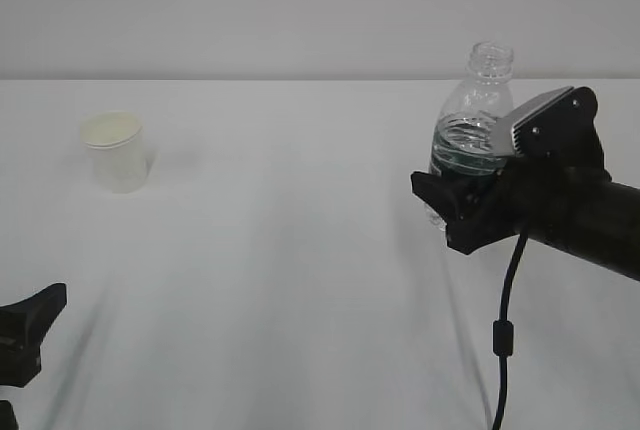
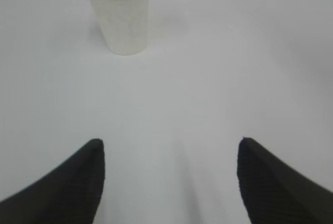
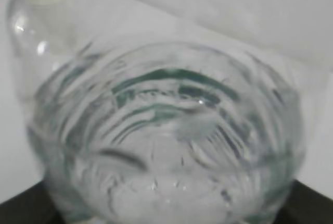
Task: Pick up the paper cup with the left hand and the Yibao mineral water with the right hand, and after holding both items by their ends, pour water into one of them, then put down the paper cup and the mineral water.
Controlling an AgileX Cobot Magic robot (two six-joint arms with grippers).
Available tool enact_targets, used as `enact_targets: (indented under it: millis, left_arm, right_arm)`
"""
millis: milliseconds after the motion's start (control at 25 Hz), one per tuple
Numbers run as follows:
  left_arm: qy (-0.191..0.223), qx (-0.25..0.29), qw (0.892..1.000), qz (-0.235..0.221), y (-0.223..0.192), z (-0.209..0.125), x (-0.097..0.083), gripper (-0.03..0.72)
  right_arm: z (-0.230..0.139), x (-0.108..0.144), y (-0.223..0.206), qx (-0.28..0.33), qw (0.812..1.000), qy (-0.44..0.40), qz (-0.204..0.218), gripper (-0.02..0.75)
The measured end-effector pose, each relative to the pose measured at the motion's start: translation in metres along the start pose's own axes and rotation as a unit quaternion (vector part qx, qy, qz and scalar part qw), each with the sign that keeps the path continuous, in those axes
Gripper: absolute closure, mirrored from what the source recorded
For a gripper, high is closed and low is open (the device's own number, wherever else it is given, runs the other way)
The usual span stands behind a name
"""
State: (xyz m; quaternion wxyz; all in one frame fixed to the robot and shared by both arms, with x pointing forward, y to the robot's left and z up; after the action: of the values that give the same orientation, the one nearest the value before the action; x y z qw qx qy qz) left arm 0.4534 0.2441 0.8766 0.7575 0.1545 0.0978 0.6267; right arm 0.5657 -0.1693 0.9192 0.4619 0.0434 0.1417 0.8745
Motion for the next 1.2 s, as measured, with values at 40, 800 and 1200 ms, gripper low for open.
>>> enact_targets:
  millis: [40,800,1200]
  left_arm:
    - [0.0,0.0,1.0,0.0,0.0,0.0,0.0,0.124]
    - [0.0,0.0,1.0,0.0,0.0,0.0,0.0,0.133]
    - [0.0,-0.001,1.0,0.0,0.0,0.0,0.0,0.137]
  right_arm:
    - [0.0,-0.001,0.0,0.0,1.0,-0.002,-0.002,0.238]
    - [0.0,-0.022,0.001,-0.001,0.997,-0.026,-0.071,0.238]
    - [0.0,-0.027,0.002,-0.001,0.996,-0.032,-0.088,0.238]
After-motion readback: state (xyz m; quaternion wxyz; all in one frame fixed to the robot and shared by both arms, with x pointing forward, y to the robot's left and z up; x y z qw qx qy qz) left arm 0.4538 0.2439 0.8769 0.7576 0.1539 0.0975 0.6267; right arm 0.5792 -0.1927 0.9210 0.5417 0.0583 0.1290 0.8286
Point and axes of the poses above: a point on each arm's last joint axis where the gripper is mounted, y pointing back along that axis away from the gripper, x along the wrist's bending axis when the last joint is at zero, z = x × y, the point moved 6 cm from there along -y, pointing out along that axis toward the gripper, and after that the axes turned 3 degrees about -y, right-handed, at the moved point
